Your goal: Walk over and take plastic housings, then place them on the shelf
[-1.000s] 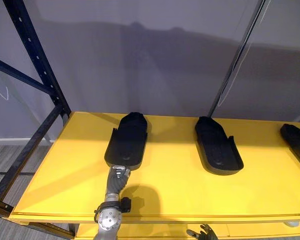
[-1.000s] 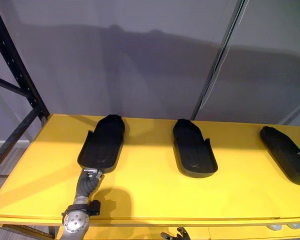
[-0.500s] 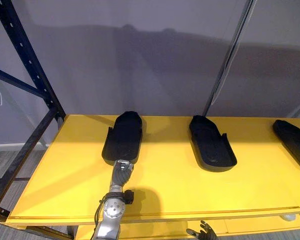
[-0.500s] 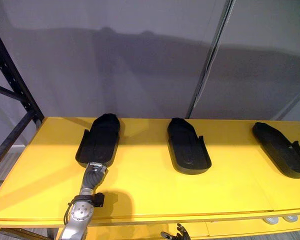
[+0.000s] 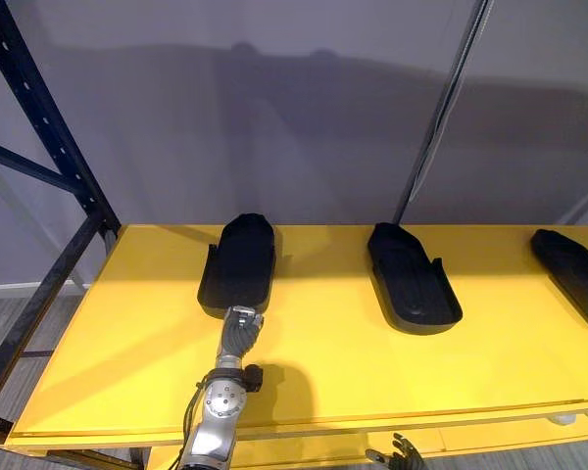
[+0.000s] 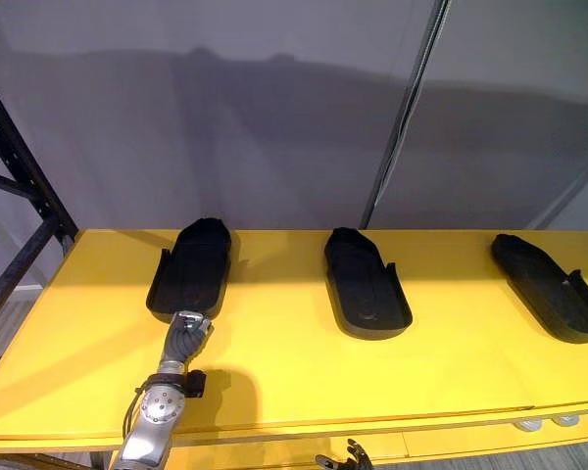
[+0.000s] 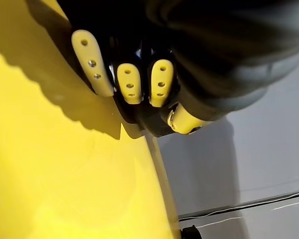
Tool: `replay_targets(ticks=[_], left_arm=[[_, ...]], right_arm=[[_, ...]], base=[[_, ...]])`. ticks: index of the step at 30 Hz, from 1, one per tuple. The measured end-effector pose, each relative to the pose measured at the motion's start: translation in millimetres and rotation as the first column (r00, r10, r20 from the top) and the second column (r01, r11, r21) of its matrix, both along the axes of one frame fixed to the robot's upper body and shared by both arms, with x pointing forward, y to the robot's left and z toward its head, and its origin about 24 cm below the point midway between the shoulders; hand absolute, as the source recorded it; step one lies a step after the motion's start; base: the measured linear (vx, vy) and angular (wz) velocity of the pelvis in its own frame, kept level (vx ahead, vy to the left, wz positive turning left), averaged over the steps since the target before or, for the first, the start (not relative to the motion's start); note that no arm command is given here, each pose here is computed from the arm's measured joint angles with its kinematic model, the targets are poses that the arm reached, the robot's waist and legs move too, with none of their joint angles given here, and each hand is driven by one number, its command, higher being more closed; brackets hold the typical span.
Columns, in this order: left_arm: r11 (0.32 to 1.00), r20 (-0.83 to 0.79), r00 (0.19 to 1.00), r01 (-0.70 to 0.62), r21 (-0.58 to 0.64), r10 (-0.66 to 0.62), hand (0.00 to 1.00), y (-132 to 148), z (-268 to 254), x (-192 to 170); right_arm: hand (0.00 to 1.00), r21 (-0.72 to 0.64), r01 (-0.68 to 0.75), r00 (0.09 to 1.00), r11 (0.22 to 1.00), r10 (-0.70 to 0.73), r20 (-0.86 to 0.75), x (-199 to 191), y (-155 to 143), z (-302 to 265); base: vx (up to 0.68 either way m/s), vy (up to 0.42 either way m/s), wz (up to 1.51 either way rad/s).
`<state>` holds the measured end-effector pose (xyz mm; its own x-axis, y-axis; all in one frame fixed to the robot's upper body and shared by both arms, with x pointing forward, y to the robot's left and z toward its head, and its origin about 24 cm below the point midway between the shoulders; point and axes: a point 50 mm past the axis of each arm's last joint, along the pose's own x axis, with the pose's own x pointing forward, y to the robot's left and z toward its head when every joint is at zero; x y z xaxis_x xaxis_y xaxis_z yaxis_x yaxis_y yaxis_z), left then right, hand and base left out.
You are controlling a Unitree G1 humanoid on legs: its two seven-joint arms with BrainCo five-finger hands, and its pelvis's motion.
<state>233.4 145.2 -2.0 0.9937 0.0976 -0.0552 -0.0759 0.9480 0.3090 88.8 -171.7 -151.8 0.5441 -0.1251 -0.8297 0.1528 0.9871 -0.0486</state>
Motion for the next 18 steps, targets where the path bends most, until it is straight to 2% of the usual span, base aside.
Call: replay_targets(ticks=[5, 9, 11, 13, 15, 17, 18], left_arm=[[0.999, 0.014, 1.000, -0.010, -0.054, 0.011, 1.00, 1.6, 6.3, -7.5], [0.993, 0.204, 0.978, -0.028, -0.111, 0.051, 1.00, 10.5, 54.0, -23.0], [0.988, 0.347, 0.932, -0.058, -0.140, 0.103, 1.00, 21.0, 84.6, -30.7], [0.975, 0.510, 0.835, -0.137, -0.174, 0.208, 1.00, 43.0, 119.1, -43.8], [0.953, 0.580, 0.756, -0.227, -0.203, 0.303, 1.00, 63.4, 134.2, -55.8], [0.907, 0.588, 0.691, -0.348, -0.238, 0.420, 1.00, 86.2, 135.8, -68.7], [0.862, 0.571, 0.650, -0.428, -0.270, 0.501, 1.00, 100.0, 132.7, -78.4]], right_arm=[[0.00, 0.001, 0.000, 1.000, 1.000, 0.000, -0.003, -1.3, 0.5, -0.3], [0.00, 0.006, 0.003, 1.000, 1.000, -0.003, 0.010, 1.1, 2.7, 0.6], [0.00, 0.005, 0.003, 1.000, 1.000, -0.003, 0.013, 0.2, 2.7, 0.7], [0.00, 0.006, 0.003, 1.000, 1.000, -0.003, 0.012, -0.9, 3.1, 0.5], [0.00, 0.006, 0.003, 1.000, 1.000, -0.003, 0.013, -0.6, 2.9, 0.6], [0.00, 0.003, 0.005, 1.000, 1.000, -0.005, 0.018, 0.2, 2.7, 1.3], [0.00, 0.000, 0.007, 1.000, 1.000, -0.007, 0.025, 1.7, 2.8, 2.2]], base=[[0.00, 0.001, 0.01], [-0.04, -0.006, 0.10], [-0.02, -0.007, 0.12], [0.02, -0.010, 0.21], [0.02, -0.008, 0.26], [0.02, 0.000, 0.17], [0.01, 0.006, 0.07]])
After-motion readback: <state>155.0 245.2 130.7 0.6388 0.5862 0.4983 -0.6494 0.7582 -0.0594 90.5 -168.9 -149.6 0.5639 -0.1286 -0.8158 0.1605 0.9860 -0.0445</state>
